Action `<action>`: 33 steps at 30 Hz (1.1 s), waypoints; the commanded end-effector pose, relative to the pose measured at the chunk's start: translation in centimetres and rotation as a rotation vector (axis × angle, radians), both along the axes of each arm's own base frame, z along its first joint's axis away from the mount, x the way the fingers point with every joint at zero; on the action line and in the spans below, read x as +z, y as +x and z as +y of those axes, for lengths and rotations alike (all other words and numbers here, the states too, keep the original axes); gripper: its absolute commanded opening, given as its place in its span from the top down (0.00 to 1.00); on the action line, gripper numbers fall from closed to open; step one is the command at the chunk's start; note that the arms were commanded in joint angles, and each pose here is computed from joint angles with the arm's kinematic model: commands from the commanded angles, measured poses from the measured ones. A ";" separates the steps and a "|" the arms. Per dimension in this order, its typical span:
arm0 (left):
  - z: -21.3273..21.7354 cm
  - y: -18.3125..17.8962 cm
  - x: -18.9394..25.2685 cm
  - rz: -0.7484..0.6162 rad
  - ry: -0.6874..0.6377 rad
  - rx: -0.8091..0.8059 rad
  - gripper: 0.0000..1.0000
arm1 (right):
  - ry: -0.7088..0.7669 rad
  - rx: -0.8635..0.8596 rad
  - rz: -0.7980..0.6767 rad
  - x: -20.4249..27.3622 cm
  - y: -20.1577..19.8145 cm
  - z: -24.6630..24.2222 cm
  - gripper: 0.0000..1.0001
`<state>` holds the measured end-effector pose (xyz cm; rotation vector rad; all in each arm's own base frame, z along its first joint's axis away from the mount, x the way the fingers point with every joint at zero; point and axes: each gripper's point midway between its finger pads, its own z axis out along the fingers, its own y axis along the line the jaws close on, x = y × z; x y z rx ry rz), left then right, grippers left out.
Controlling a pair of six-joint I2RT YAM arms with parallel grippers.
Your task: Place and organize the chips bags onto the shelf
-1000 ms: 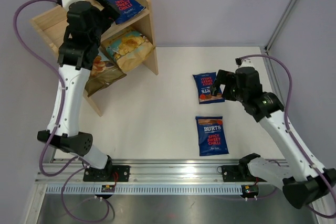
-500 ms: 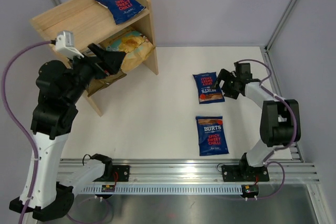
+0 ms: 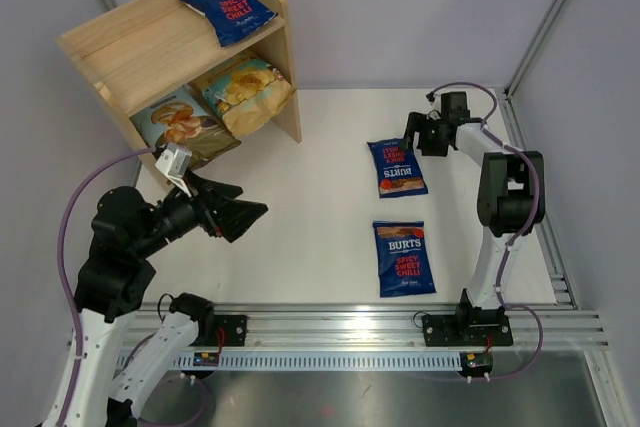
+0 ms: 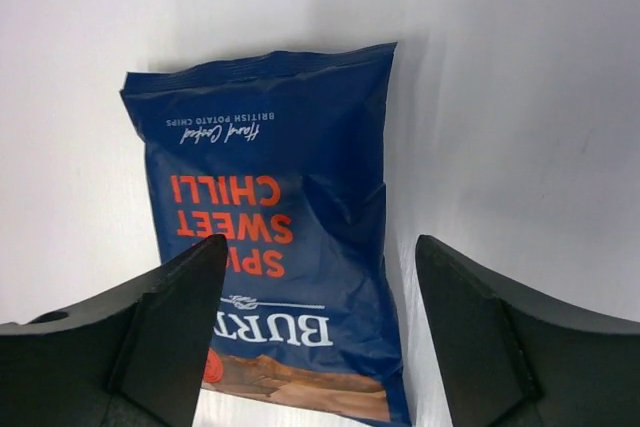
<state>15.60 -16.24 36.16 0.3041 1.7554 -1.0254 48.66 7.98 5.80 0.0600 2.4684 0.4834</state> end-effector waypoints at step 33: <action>-3.4 7.7 -11.3 0.082 -0.100 0.218 0.01 | 0.482 -0.303 -0.191 12.2 -5.5 11.0 0.98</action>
